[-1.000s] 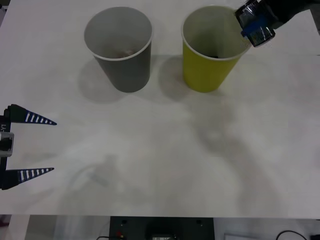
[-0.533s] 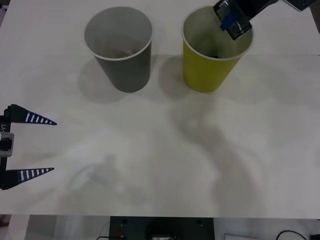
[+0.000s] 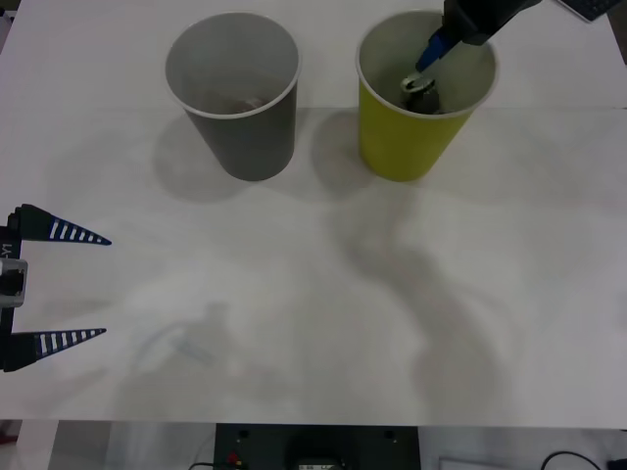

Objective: Put the can into the green bin and the plastic bottle into the gray bin

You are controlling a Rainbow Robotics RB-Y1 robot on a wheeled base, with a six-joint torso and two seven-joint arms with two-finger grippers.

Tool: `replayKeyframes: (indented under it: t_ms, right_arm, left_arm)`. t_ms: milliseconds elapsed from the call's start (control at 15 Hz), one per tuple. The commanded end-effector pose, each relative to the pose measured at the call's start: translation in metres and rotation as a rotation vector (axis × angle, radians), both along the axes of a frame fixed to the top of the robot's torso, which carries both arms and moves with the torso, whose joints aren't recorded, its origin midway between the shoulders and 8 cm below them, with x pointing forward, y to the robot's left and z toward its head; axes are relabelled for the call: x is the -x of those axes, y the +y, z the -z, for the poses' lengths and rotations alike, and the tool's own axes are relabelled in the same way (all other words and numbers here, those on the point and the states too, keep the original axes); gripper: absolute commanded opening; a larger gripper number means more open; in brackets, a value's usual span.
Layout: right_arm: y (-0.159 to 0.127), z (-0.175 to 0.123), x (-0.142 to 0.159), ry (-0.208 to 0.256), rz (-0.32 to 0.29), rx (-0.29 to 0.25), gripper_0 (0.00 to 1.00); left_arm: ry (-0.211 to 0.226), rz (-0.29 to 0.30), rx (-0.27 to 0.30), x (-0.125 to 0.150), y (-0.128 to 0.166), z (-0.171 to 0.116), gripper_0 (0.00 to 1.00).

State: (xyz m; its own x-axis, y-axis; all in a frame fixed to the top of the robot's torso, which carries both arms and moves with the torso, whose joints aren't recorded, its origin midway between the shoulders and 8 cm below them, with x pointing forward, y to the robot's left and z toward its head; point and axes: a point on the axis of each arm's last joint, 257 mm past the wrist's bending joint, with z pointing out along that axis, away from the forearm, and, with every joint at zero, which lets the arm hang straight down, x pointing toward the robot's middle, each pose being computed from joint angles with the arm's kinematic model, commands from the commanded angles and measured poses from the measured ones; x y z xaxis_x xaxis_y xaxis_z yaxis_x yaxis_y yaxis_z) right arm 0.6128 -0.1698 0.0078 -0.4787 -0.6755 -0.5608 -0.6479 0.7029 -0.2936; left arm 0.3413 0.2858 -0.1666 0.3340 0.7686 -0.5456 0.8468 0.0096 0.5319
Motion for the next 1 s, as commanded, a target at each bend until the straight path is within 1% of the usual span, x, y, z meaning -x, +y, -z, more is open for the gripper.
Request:
replayKeyframes:
  t_ms: [67, 133, 267, 333, 400, 467, 600, 733, 867, 933, 1000]
  right_arm:
    - [-0.016, -0.016, 0.019, 0.027, -0.05, -0.034, 1.0]
    - [-0.024, -0.02, 0.028, 0.035, -0.076, -0.05, 1.0]
    - [-0.034, -0.038, 0.043, -0.011, -0.13, -0.097, 1.0]
    - [-0.039, -0.043, 0.051, -0.026, -0.145, -0.119, 1.0]
    - [-0.044, -0.045, 0.06, -0.035, -0.162, -0.136, 1.0]
    - [-0.05, -0.04, 0.072, -0.035, -0.183, -0.147, 1.0]
    - [-0.059, -0.033, 0.091, -0.035, -0.216, -0.158, 1.0]
    - [-0.068, -0.021, 0.112, -0.055, -0.273, -0.146, 1.0]
    - [-0.077, -0.008, 0.132, -0.078, -0.354, -0.116, 1.0]
    - [-0.081, -0.003, 0.141, -0.087, -0.383, -0.104, 1.0]
    - [-0.086, 0.008, 0.152, -0.089, -0.416, -0.083, 1.0]
  left_arm:
    - [0.0, 0.0, 0.0, 0.0, 0.0, 0.0, 1.0]
    - [0.0, 0.0, 0.0, 0.0, 0.0, 0.0, 1.0]
    - [0.0, 0.0, 0.0, 0.0, 0.0, 0.0, 1.0]
    - [0.0, 0.0, 0.0, 0.0, 0.0, 0.0, 1.0]
    - [0.0, 0.0, 0.0, 0.0, 0.0, 0.0, 1.0]
    - [0.0, 0.0, 0.0, 0.0, 0.0, 0.0, 1.0]
    - [0.0, 0.0, 0.0, 0.0, 0.0, 0.0, 1.0]
    - [0.0, 0.0, 0.0, 0.0, 0.0, 0.0, 1.0]
    - [0.0, 0.0, 0.0, 0.0, 0.0, 0.0, 1.0]
    - [0.0, 0.0, 0.0, 0.0, 0.0, 0.0, 1.0]
    - [0.0, 0.0, 0.0, 0.0, 0.0, 0.0, 1.0]
